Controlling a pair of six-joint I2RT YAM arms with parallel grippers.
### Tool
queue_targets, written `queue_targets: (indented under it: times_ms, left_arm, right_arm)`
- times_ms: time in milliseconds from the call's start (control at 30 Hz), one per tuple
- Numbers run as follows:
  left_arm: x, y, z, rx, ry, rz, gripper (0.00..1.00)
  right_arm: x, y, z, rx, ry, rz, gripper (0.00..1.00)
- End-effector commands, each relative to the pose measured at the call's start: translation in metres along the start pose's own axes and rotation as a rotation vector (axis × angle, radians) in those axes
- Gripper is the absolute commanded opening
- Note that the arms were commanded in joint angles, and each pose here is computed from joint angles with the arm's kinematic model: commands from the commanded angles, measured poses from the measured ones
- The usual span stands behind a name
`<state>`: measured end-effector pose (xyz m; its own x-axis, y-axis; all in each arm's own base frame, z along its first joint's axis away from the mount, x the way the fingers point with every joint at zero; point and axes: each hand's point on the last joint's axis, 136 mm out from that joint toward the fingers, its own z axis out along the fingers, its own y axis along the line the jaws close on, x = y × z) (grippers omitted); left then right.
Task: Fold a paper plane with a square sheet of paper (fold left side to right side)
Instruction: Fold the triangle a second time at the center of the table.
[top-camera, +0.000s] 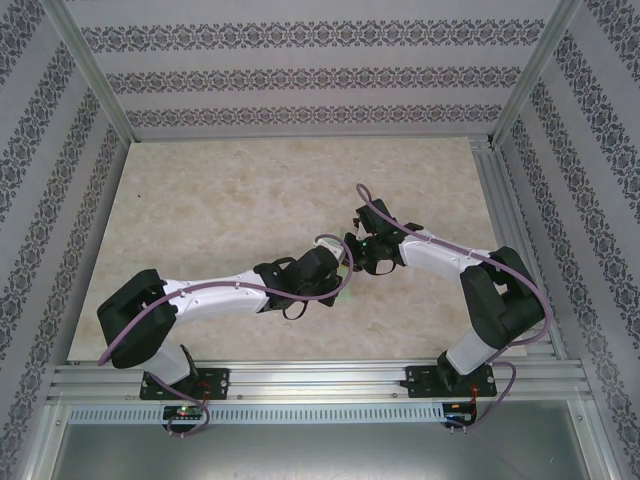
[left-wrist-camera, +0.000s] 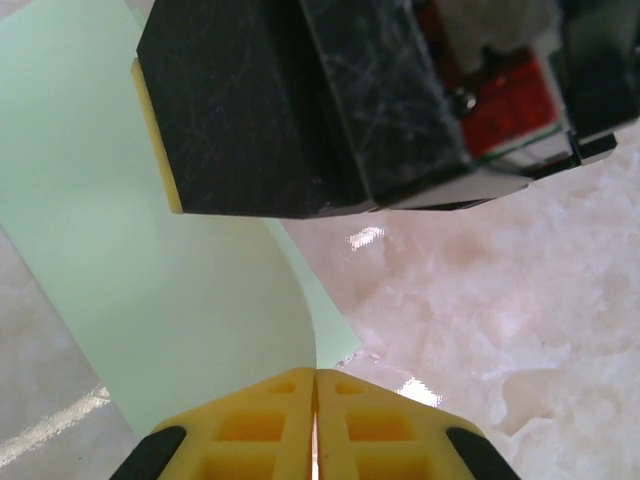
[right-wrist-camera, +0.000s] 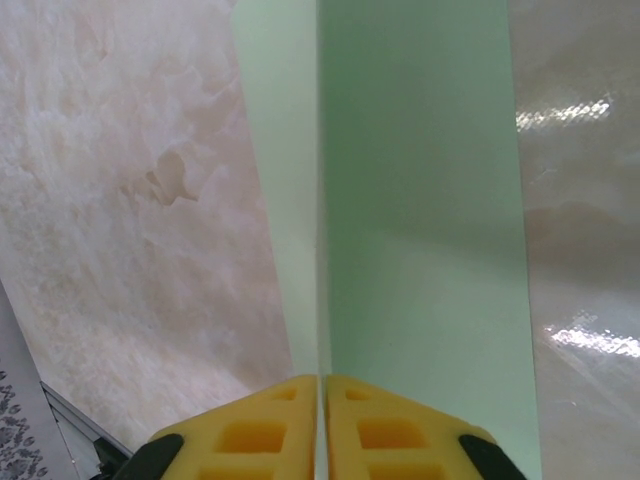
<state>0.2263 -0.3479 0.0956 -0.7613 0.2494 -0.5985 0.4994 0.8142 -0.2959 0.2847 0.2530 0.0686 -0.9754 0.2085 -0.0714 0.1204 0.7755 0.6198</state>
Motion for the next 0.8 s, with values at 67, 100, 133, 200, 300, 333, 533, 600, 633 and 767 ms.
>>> queue_targets:
  times_ms: [67, 100, 133, 200, 300, 333, 533, 600, 633, 767]
  left_arm:
    - [-0.005, -0.010, 0.001, 0.025, -0.009, 0.017, 0.01]
    - [-0.006, -0.011, 0.001, 0.026, -0.012, 0.016, 0.00]
    - [-0.005, -0.011, 0.001, 0.026, -0.010, 0.014, 0.00]
    - [-0.006, -0.010, 0.000, 0.025, -0.016, 0.008, 0.00]
    - [-0.006, -0.010, 0.000, 0.030, -0.016, 0.001, 0.00]
    - [-0.005, -0.010, 0.000, 0.033, -0.013, 0.002, 0.00]
    - [-0.001, -0.007, 0.002, 0.035, -0.008, -0.016, 0.00]
    - [-0.002, -0.006, 0.001, 0.040, -0.014, -0.026, 0.00]
    - [-0.002, -0.006, 0.000, 0.043, -0.017, -0.031, 0.00]
    - [-0.004, -0.004, -0.003, 0.060, -0.017, -0.043, 0.00]
  right_arm:
    - [0.000, 0.003, -0.001, -0.003, 0.004, -0.025, 0.16]
    - [0.000, 0.003, -0.002, -0.003, 0.004, -0.026, 0.18]
    - [-0.001, 0.004, -0.004, -0.007, 0.000, -0.029, 0.19]
    - [-0.002, 0.003, -0.007, -0.006, -0.004, -0.029, 0.19]
    - [-0.003, 0.001, -0.013, -0.004, -0.014, -0.029, 0.28]
    - [-0.005, 0.001, -0.016, -0.009, -0.024, -0.028, 0.31]
    - [-0.011, 0.000, -0.042, -0.053, -0.091, -0.009, 0.49]
    - [-0.011, -0.007, -0.052, -0.046, -0.107, 0.001, 0.51]
    - [-0.009, -0.013, -0.055, -0.036, -0.109, 0.005, 0.51]
    - [-0.005, -0.032, -0.066, -0.024, -0.137, 0.008, 0.45]
